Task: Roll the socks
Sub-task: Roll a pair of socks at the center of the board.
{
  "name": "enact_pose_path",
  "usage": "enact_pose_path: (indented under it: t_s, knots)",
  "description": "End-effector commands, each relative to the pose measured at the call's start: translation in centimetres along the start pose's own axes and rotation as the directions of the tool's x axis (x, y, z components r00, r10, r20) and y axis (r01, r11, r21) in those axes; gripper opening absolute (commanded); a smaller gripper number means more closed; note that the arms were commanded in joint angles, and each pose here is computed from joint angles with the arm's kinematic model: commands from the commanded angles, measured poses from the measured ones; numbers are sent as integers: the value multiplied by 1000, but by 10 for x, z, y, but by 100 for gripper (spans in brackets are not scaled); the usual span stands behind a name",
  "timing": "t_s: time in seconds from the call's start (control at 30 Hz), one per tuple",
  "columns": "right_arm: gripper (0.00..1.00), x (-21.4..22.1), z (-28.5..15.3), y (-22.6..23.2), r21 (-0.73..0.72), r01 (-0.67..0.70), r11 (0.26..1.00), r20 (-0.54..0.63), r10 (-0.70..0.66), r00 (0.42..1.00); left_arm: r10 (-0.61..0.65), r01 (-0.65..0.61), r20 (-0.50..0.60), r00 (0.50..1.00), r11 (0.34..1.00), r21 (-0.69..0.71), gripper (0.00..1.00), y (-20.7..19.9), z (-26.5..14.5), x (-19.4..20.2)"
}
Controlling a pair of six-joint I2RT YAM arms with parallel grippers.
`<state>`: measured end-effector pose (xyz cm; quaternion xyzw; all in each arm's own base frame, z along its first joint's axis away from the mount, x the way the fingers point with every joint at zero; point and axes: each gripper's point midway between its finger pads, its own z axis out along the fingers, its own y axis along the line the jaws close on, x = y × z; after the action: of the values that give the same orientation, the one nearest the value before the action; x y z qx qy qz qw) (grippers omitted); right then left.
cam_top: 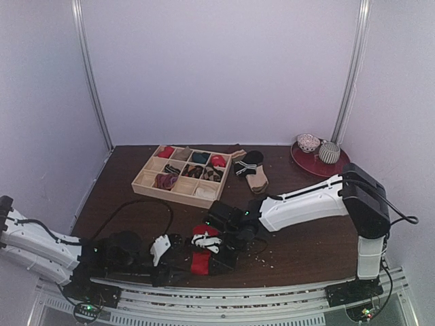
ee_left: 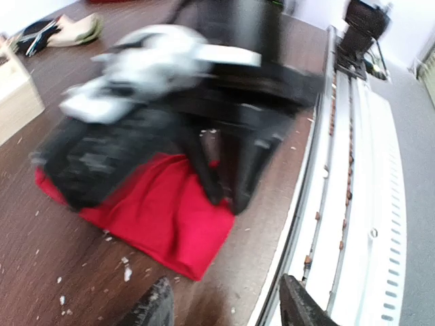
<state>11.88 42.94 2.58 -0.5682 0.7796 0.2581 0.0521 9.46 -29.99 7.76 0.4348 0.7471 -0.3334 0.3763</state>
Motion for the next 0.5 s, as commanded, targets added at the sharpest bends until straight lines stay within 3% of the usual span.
enact_pose_path:
  t_s: [0.0, 0.3, 0.47]
  knots:
    - [20, 56, 9, 1, -203, -267, 942, -252, 213, 944, 153, -150, 123, 980, 988, -37, 54, -12, 6, -23]
    - [20, 66, 22, -12, -271, -317, 909, -291, 237, 927, 301, -300, 0, 954, 948, -104, 55, -4, 48, -9]
    - [20, 72, 22, -13, -279, -318, 906, -293, 235, 927, 314, -314, -17, 949, 940, -134, 56, 1, 61, -6]
